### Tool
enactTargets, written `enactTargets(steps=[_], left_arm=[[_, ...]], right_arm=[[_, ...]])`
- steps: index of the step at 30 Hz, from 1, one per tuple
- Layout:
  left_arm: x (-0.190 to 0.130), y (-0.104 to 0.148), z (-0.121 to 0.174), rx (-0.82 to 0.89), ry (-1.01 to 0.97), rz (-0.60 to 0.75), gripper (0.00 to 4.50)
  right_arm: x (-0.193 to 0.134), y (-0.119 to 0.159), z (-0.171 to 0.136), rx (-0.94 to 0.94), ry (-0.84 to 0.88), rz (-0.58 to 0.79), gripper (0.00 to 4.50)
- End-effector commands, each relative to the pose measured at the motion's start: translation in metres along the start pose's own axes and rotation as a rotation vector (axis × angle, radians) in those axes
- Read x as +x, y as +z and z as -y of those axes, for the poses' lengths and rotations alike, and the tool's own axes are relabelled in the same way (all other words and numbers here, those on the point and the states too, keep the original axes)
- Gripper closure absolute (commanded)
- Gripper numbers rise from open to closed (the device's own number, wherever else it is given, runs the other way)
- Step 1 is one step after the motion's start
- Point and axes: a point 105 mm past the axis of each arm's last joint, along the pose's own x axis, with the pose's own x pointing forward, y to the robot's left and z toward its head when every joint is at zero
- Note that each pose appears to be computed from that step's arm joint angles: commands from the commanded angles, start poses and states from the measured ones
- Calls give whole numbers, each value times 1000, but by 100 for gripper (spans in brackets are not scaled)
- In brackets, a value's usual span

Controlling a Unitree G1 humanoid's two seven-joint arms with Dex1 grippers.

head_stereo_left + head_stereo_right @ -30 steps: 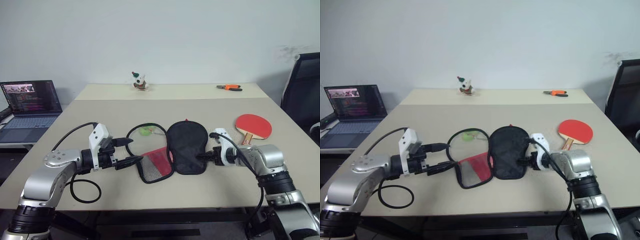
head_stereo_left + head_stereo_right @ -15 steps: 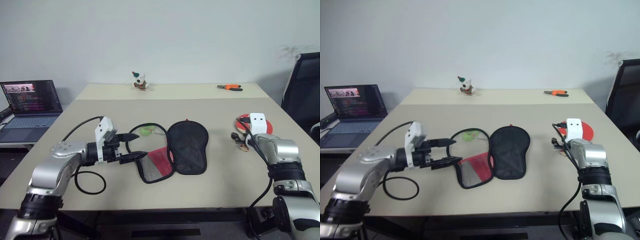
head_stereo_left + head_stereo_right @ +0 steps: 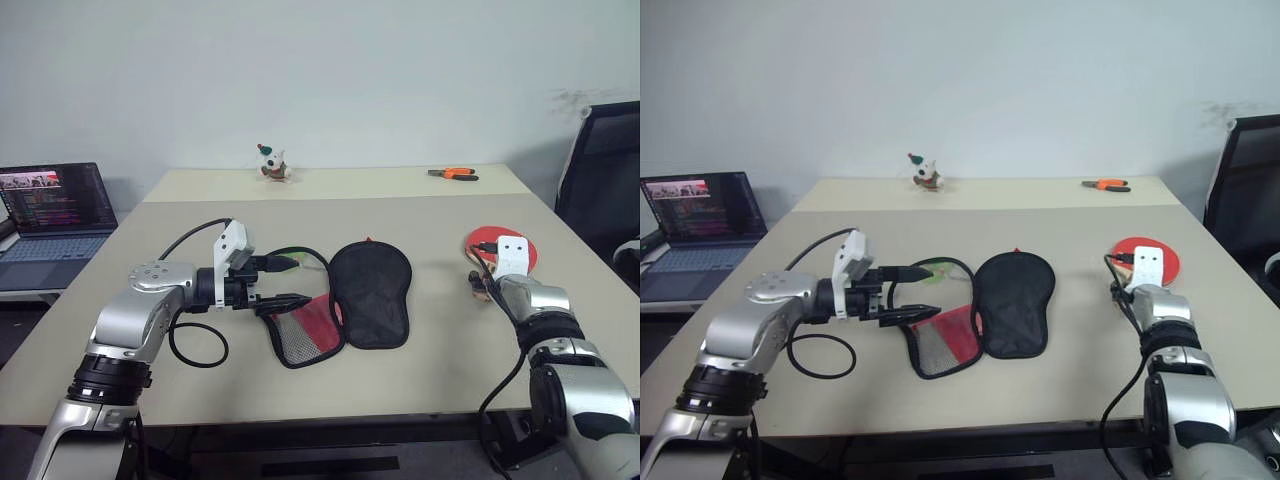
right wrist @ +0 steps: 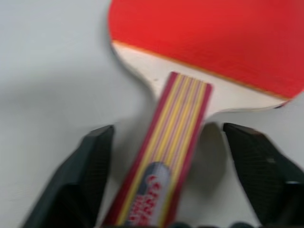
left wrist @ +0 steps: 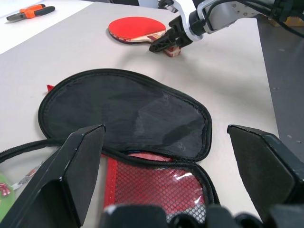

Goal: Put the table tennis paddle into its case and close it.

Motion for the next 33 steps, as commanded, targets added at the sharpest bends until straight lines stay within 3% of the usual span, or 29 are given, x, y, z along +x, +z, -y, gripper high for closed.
enactTargets(steps=[1, 5, 10, 19, 29, 33], left_arm=[[-6, 11, -2, 48, 20, 22, 0], [-8, 8, -1, 44, 34, 19, 0], [-11, 6, 1, 39, 39, 16, 0], [-7, 6, 5, 18, 14, 31, 0], [-5, 21, 13, 32, -74, 47, 0], [-6, 27, 19, 44, -98, 50, 0]], right_arm=[[0, 9, 0, -38, 25, 32, 226], [-4, 15, -16, -177, 166, 64, 336], [-21, 10, -12, -248, 252, 40, 339], [-87, -40, 10, -260, 314, -126, 339], [-85, -41, -2, -212, 363, -152, 339], [-76, -34, -8, -231, 384, -142, 210]])
